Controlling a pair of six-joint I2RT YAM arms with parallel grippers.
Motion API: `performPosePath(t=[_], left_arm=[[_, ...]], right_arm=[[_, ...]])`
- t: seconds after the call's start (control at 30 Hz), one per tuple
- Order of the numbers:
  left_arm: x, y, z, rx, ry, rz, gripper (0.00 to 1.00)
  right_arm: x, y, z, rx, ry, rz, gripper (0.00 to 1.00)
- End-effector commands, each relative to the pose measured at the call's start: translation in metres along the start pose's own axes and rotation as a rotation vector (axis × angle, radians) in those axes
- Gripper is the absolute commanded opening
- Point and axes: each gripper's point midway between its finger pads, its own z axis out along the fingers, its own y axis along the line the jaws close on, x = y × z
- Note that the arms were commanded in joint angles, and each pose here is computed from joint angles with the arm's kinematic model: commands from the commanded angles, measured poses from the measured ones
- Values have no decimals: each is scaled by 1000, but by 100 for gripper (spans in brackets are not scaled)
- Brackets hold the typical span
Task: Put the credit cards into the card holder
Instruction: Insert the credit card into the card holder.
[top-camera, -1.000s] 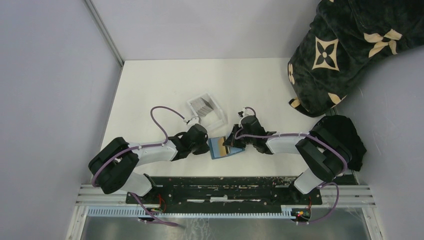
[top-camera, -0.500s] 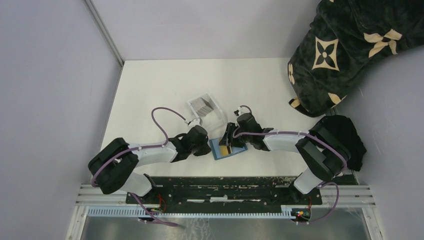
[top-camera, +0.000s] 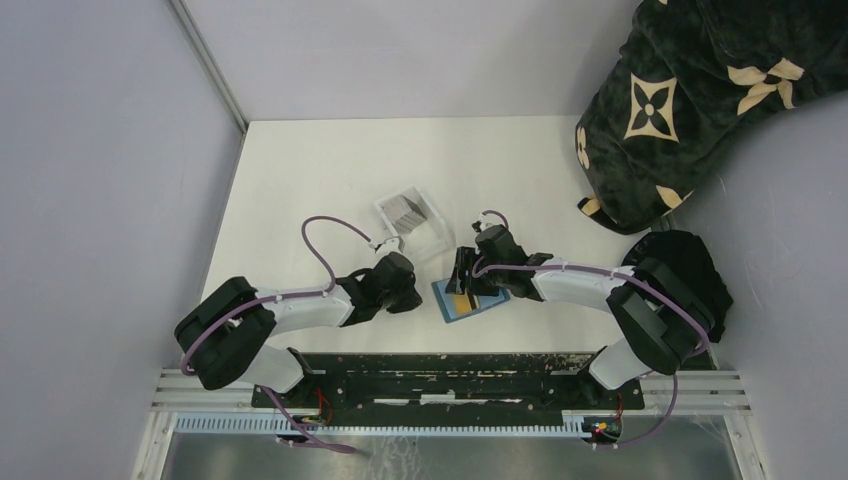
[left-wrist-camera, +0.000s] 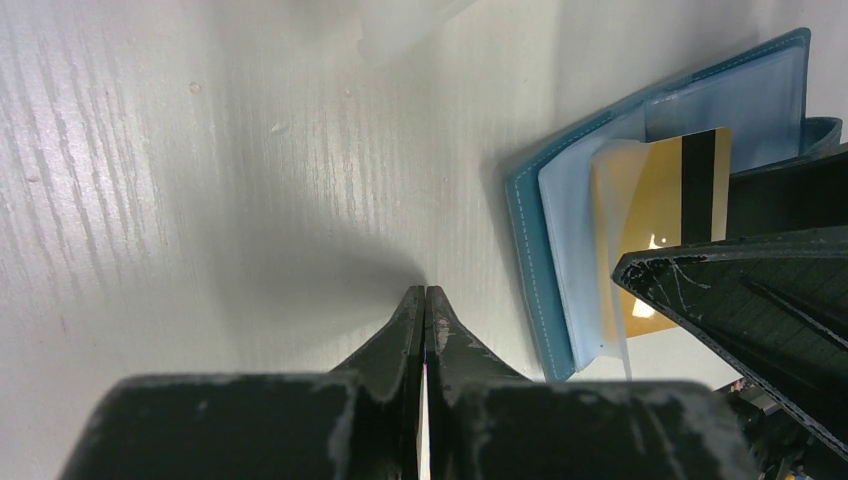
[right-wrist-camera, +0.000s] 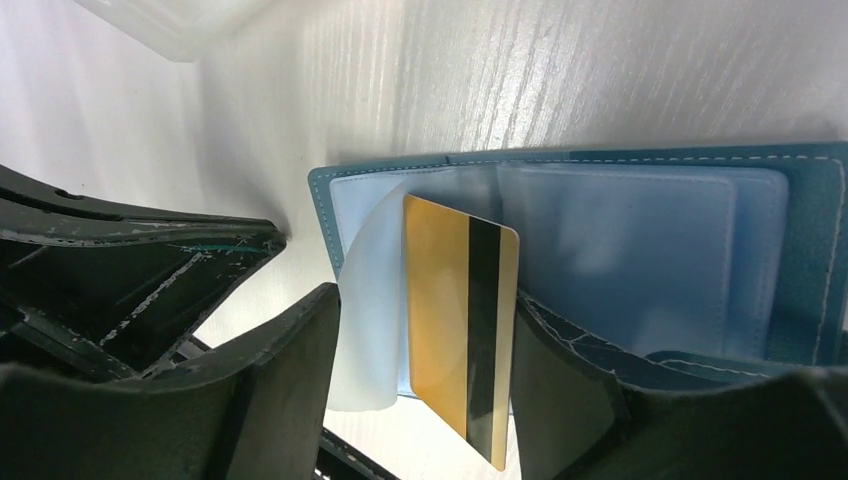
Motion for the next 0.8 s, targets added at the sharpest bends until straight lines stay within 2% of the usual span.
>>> performPosePath(t=[0.0,0.37,0.77], left_arm=[[6,5,-1,-14,14,-25,4],[3,-10,3,34,19,-16,4],[6,-49,12,135,58,37,4]], right_arm=[[3,-16,-6,87,11,-25,69],[-7,-14,-13,115,10,-75,72],[1,-22,-3,165,108,-122,71]])
